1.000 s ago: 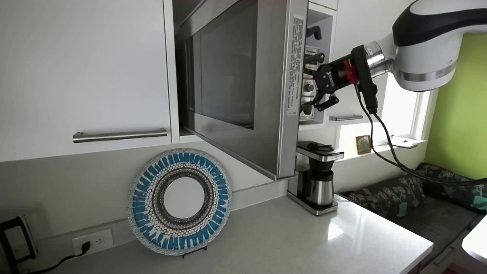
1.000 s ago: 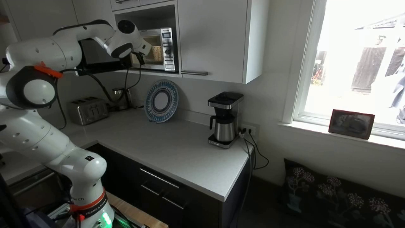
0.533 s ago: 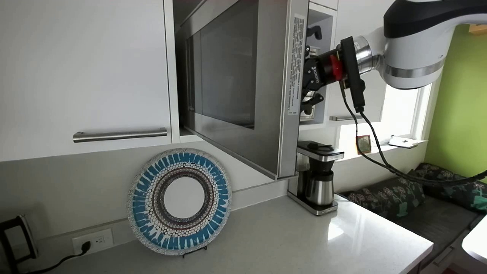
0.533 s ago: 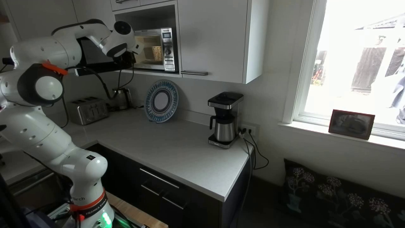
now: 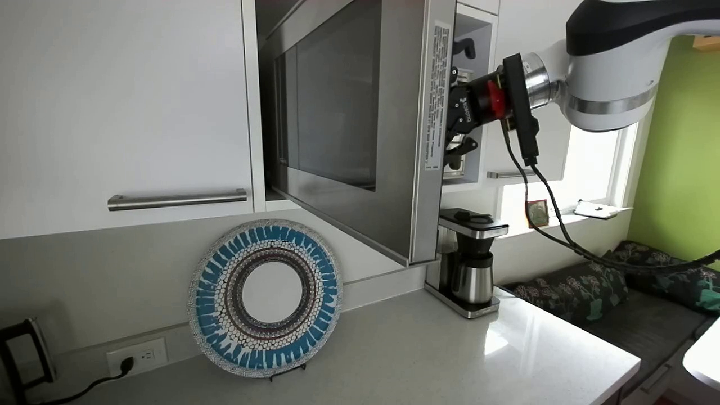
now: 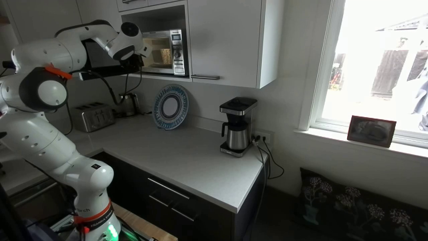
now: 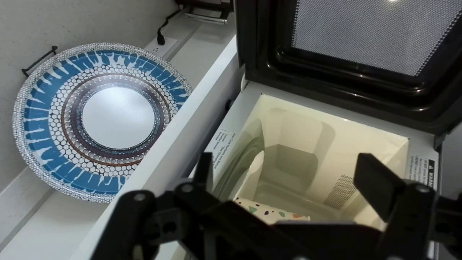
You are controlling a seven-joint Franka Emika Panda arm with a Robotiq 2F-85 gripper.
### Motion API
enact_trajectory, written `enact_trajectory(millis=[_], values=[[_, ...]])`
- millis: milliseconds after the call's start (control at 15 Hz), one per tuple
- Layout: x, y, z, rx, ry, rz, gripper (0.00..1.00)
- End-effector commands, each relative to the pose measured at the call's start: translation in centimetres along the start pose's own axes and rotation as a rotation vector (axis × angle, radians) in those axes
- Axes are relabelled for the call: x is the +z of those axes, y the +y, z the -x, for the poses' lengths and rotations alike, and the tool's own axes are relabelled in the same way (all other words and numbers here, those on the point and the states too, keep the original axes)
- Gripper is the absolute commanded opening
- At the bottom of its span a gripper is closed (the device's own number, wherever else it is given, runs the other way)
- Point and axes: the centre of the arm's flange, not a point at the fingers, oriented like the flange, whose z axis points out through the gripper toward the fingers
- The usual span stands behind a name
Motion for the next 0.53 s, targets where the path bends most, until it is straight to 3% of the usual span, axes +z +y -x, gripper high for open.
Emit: enact_trajectory(millis=[0, 467], values=[[2.1, 0.2, -0.3, -0.012, 0.036, 0.029, 1.00], [4.7, 1.2, -2.5, -0.054, 0.165, 0.064, 1.00]])
